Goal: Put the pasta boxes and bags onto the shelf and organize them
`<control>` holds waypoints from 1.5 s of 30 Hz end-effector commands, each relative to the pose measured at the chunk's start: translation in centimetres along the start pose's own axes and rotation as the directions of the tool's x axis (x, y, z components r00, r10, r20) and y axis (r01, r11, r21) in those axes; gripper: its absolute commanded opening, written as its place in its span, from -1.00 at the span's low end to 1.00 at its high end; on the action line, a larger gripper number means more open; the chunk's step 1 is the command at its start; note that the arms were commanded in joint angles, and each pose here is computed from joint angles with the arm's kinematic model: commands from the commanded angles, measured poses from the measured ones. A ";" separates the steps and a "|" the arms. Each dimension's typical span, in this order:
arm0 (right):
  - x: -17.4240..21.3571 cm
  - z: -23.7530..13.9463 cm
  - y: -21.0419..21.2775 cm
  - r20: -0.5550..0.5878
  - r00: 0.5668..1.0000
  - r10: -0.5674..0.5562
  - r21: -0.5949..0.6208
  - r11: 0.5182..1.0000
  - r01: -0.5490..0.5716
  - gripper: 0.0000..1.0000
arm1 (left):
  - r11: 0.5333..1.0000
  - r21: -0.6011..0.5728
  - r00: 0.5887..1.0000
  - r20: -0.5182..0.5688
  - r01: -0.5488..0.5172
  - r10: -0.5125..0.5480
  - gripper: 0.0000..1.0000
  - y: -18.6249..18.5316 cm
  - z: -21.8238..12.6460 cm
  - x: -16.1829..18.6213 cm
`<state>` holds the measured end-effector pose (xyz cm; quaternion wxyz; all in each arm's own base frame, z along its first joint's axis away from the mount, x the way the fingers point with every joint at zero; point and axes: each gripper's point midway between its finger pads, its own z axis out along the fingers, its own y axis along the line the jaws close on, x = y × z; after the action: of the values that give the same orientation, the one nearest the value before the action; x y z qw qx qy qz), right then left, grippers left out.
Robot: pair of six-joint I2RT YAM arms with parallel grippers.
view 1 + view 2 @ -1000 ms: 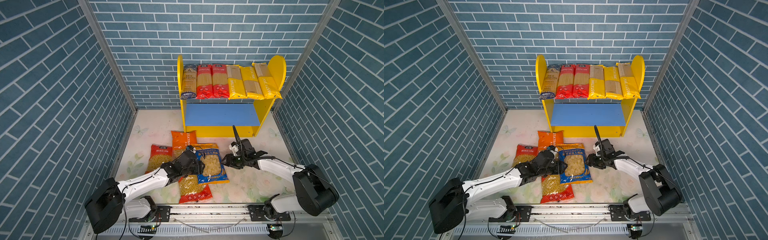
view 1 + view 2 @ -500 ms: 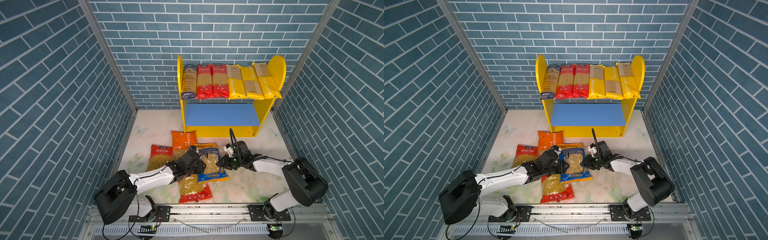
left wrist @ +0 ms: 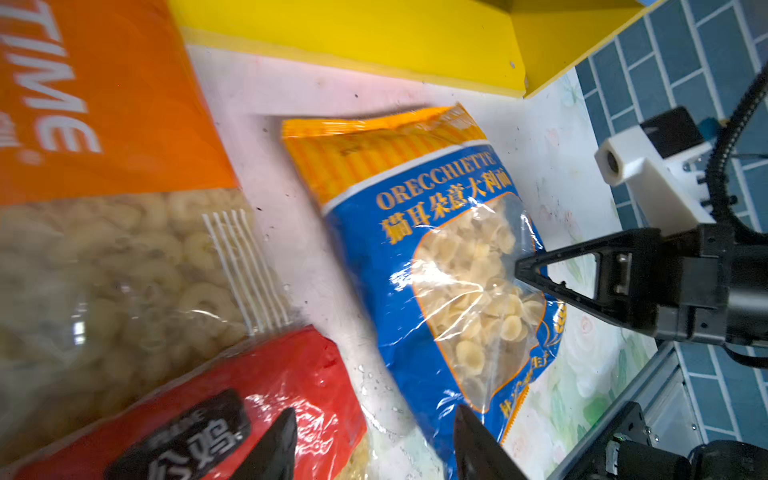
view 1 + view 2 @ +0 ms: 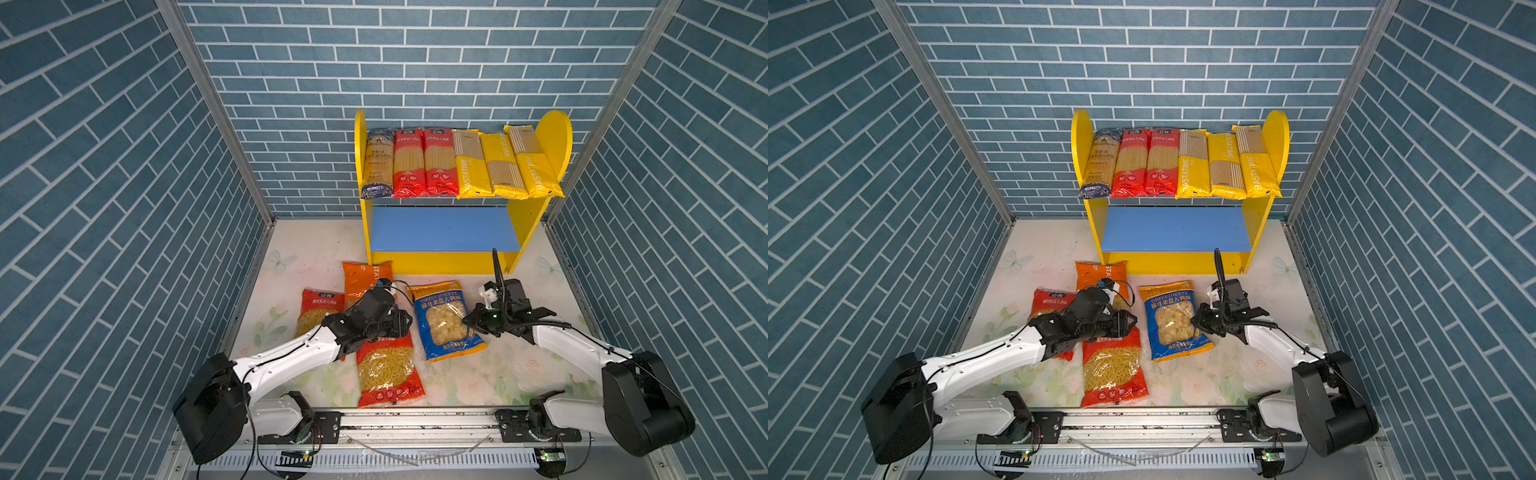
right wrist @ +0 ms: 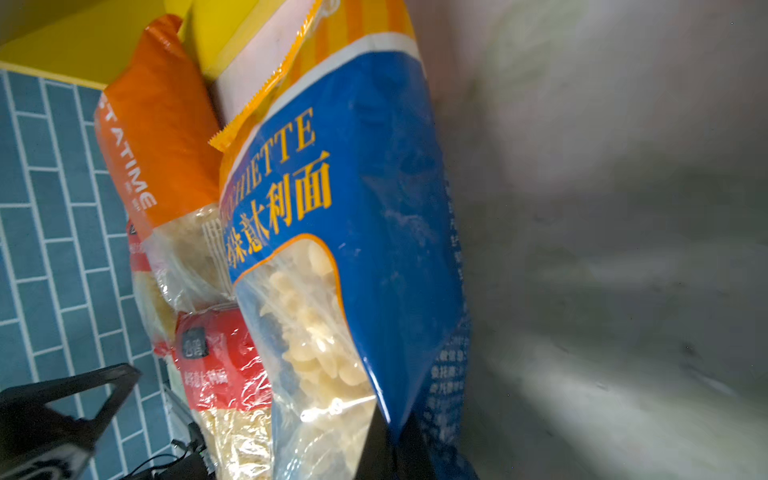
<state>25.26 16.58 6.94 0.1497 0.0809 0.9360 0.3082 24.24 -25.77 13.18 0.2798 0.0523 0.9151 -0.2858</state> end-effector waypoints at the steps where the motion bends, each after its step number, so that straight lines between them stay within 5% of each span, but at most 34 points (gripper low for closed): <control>1: 0.4 -2.8 -4.3 0.014 1.000 0.022 0.211 0.977 -0.025 -1.00 | 0.996 -0.089 1.000 0.005 -0.004 0.004 0.24 2.3 -2.2 -0.4; 6: -1.4 -7.0 -6.7 0.162 0.987 0.020 0.371 0.925 -0.080 -0.97 | 0.975 -0.217 0.999 0.013 0.053 -0.052 0.39 6.0 -5.0 0.8; 9: -1.7 -7.6 -4.5 0.195 0.981 -0.002 0.319 0.946 -0.062 -0.42 | 0.945 -0.292 0.989 0.010 0.145 -0.148 0.46 8.6 -6.3 2.1; 14: 1.4 -5.5 1.8 0.109 0.976 -0.187 0.233 0.960 0.158 -0.15 | 0.905 -0.369 0.974 0.003 0.212 -0.226 0.48 11.5 -7.6 5.2; 18: 5.3 -2.1 6.0 -0.012 0.938 -0.346 0.153 0.926 0.344 -0.01 | 0.886 -0.398 0.967 0.005 0.236 -0.255 0.48 12.6 -7.5 6.7; 28: 6.6 0.5 7.4 -0.092 0.918 -0.385 0.180 0.901 0.396 0.03 | 0.911 -0.324 0.960 -0.027 0.256 -0.279 0.49 12.1 -5.3 9.7; 33: 9.3 2.2 9.7 -0.177 0.865 -0.470 0.088 0.867 0.490 0.07 | 0.921 -0.288 0.959 -0.028 0.262 -0.282 0.49 11.9 -4.9 10.0; 37: 12.7 4.5 11.4 -0.274 0.839 -0.470 -0.049 0.878 0.476 0.07 | 0.920 -0.299 0.962 -0.027 0.253 -0.273 0.49 12.0 -4.4 9.8; 45: 14.7 7.4 11.1 -0.357 0.846 -0.396 -0.098 0.917 0.387 0.04 | 0.917 -0.257 0.941 -0.067 0.306 -0.332 0.38 12.0 -3.0 11.7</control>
<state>14.56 31.43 4.24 0.0429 -0.1809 0.9491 0.2542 16.79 -14.58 3.87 0.1978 -0.1125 0.9538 -0.1960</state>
